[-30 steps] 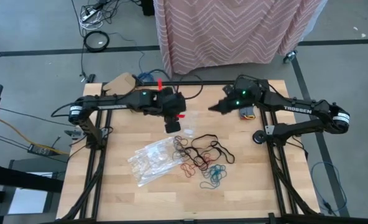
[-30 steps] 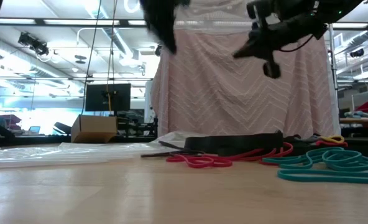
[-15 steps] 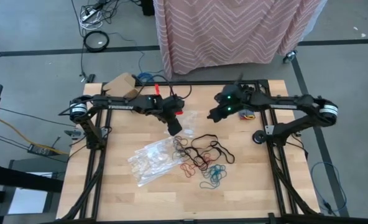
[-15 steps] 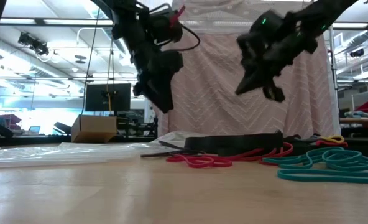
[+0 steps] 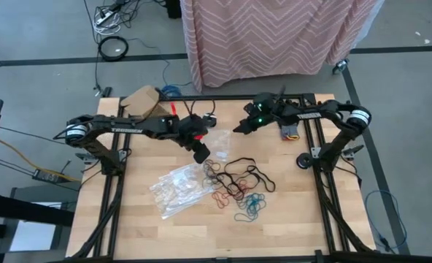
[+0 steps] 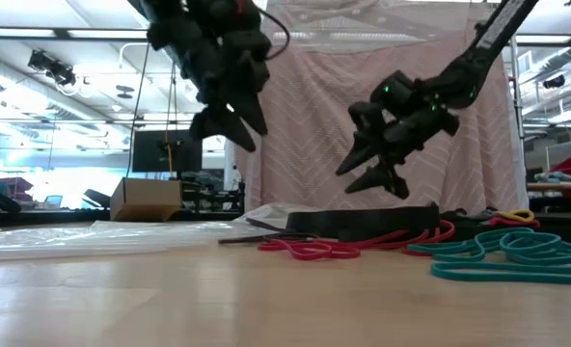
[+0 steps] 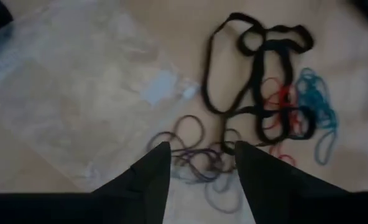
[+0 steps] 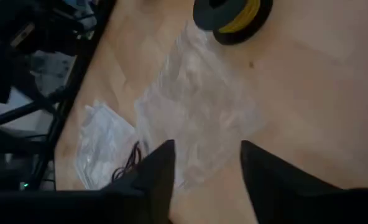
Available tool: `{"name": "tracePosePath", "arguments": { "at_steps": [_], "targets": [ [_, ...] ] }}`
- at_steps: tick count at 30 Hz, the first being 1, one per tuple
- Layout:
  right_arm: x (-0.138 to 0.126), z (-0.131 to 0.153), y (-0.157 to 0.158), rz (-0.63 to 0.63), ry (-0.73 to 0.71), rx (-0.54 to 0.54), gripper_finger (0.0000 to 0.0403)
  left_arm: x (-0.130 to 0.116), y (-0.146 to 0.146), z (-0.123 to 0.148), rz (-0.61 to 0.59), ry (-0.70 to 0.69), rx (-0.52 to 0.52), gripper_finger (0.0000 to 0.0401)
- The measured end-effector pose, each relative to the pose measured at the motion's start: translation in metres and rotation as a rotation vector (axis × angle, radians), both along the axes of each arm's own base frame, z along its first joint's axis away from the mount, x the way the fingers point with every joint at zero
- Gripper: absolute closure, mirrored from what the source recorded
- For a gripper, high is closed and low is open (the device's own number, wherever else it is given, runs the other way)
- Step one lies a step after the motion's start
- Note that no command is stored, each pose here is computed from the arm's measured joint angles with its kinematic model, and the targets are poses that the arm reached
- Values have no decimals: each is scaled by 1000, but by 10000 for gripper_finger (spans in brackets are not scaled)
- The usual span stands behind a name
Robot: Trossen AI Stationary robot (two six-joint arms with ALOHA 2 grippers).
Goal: Sort rubber bands
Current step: Open the transparent zip bag
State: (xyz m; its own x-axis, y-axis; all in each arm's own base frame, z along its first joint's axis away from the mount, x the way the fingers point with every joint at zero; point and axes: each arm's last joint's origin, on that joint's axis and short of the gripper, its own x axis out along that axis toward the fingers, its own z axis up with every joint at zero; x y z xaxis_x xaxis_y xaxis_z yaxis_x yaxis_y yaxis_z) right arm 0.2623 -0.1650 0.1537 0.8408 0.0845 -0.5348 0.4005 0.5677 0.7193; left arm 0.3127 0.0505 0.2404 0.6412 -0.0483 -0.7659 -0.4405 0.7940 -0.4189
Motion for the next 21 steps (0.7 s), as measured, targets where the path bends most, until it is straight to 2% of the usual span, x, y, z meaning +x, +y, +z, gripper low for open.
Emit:
{"name": "tracePosePath", "arguments": {
  "at_steps": [3, 6, 8, 12, 15, 21],
  "targets": [
    [3, -2, -7, 81, -50, -81, 183, -3, -12, 8, -23, -34, -4, 204],
    [14, 7, -8, 178, -80, -234, 167, -1, -22, 13, -54, -75, -1, 203],
    [21, 13, -7, 187, -20, -355, 164, -1, -27, 14, -56, -73, 0, 203],
    [34, 24, -11, 222, 58, -505, 172, -1, -32, 14, -53, -70, 16, 203],
    [41, 19, -16, 252, 151, -451, 187, -1, -34, 14, -63, -74, 18, 203],
    [63, 2, -28, 316, 345, -199, 211, 0, -34, 15, -63, -86, 16, 203]
  ]
}}
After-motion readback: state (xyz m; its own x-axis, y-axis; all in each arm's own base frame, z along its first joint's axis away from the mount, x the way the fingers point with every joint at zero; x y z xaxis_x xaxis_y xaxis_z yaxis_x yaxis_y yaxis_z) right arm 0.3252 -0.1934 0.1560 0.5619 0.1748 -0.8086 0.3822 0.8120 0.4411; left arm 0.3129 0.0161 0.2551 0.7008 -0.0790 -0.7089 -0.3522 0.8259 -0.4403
